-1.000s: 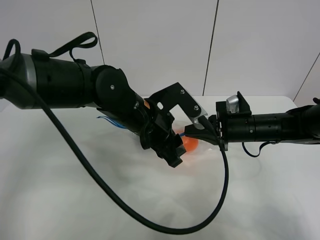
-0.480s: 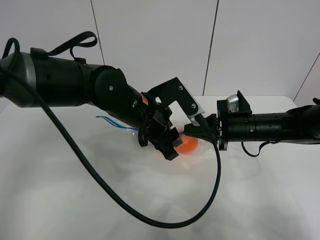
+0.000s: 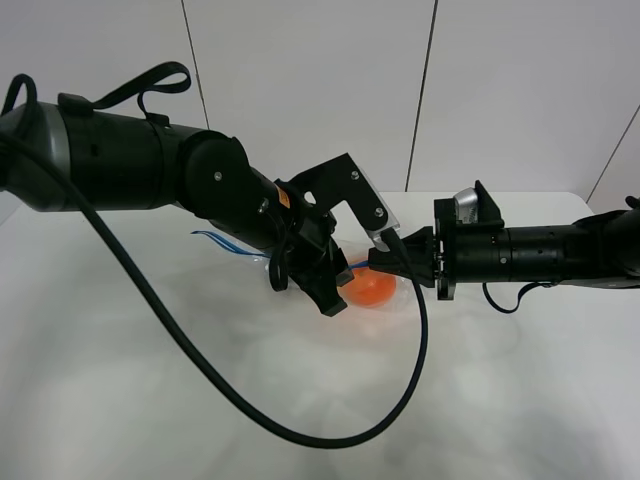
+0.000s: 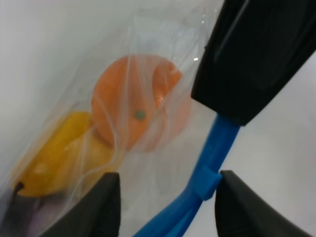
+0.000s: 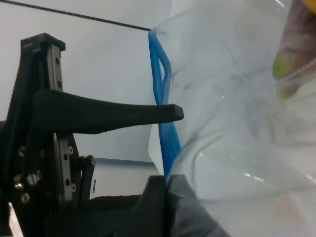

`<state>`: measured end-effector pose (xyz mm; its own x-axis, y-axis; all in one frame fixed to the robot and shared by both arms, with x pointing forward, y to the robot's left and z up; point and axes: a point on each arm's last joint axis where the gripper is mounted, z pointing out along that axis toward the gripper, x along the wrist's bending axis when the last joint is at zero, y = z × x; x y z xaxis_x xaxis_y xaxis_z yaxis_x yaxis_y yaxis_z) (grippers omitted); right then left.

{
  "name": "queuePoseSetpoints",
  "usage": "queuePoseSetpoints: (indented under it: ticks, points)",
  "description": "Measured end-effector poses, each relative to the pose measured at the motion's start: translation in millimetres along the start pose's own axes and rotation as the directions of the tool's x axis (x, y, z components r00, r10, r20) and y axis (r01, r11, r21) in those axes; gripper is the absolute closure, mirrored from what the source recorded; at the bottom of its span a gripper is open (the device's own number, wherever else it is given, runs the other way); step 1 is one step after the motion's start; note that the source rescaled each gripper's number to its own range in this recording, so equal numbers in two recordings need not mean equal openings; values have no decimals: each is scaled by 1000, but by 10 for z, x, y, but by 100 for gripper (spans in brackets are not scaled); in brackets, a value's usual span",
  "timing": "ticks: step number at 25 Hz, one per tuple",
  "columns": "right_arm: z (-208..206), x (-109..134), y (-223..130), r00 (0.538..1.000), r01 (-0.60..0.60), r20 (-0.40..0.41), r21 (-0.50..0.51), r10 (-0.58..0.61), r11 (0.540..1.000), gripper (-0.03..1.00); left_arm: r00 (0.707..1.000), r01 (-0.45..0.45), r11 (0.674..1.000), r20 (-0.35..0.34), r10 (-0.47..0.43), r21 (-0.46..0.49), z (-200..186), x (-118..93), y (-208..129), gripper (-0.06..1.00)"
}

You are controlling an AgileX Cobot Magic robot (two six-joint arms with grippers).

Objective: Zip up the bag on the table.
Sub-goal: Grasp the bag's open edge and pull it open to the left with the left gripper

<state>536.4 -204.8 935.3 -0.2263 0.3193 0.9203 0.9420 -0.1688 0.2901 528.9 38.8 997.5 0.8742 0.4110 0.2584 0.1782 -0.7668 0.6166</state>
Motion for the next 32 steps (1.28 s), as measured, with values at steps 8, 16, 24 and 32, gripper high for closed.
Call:
queuePoseSetpoints:
  ticks: [8,16,24,32]
  points:
    - [0,1,1,1000,0,-1,-1,0,1000,97,1000,-14,999,-2,14,-31,6,-78,69,9]
    - [0,2,1,1000,-1,-2,-1,1,1000,97,1000,-15,999,-3,15,-32,6,-77,70,25]
    - [0,4,8,1000,-4,-5,-9,4,1000,97,1000,-15,999,-3,15,-32,6,-77,70,35]
    - [0,5,12,1000,-6,-6,-14,6,1000,97,1000,-16,999,-4,16,-33,6,-77,71,51]
